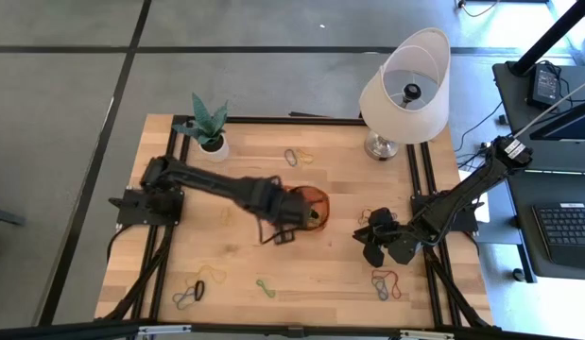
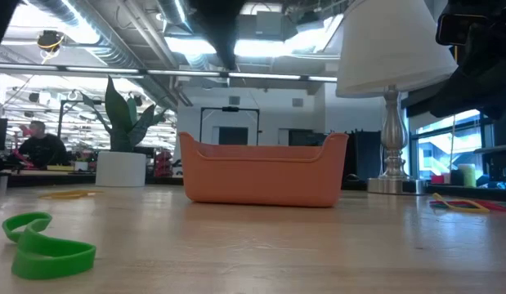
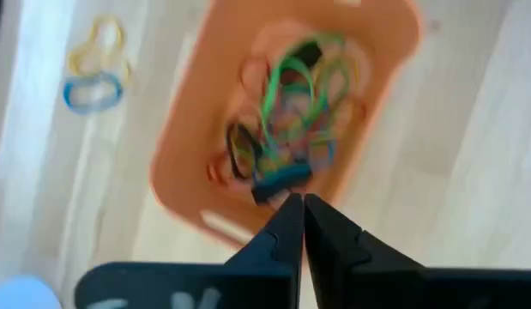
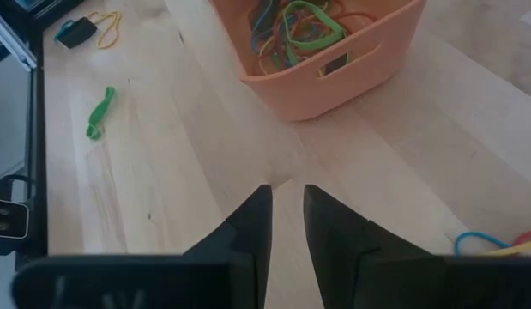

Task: Pick and place rubber bands into bin
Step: Put the yellow rubber band into the orange bin

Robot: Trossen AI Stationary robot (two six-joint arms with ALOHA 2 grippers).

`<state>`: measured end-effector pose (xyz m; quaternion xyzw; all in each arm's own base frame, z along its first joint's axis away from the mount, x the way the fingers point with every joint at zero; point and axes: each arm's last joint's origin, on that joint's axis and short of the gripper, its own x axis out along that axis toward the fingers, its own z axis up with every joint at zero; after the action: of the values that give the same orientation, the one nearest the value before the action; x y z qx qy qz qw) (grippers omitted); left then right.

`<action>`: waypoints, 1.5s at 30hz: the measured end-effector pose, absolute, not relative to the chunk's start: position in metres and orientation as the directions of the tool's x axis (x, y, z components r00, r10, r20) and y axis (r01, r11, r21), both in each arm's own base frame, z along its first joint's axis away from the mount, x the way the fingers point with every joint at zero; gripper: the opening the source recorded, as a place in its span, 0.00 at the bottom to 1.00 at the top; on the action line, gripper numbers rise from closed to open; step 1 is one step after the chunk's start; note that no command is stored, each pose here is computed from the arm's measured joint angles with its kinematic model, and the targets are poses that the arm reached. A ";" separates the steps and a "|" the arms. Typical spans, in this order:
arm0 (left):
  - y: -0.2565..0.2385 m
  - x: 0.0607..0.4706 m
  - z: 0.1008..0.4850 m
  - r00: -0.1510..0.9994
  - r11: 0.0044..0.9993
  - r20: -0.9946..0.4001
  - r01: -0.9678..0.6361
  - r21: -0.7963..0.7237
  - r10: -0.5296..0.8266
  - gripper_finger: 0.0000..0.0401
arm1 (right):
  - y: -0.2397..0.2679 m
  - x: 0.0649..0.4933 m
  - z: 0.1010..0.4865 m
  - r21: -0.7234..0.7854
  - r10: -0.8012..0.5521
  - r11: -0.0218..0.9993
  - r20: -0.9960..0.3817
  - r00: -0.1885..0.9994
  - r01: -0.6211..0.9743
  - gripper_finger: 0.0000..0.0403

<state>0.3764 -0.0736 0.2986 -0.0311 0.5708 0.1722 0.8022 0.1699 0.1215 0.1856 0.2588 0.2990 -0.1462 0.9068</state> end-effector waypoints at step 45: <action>-0.125 0.170 0.181 0.602 0.985 -0.791 -0.039 -0.171 -0.113 0.00 | 0.105 0.226 0.275 0.205 -0.243 0.704 -0.830 0.503 0.679 0.00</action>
<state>0.1700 -0.1255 0.1815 -0.0854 0.4457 -0.0207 0.8909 0.2259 0.1049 0.2746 0.2642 0.4131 -0.2793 0.8256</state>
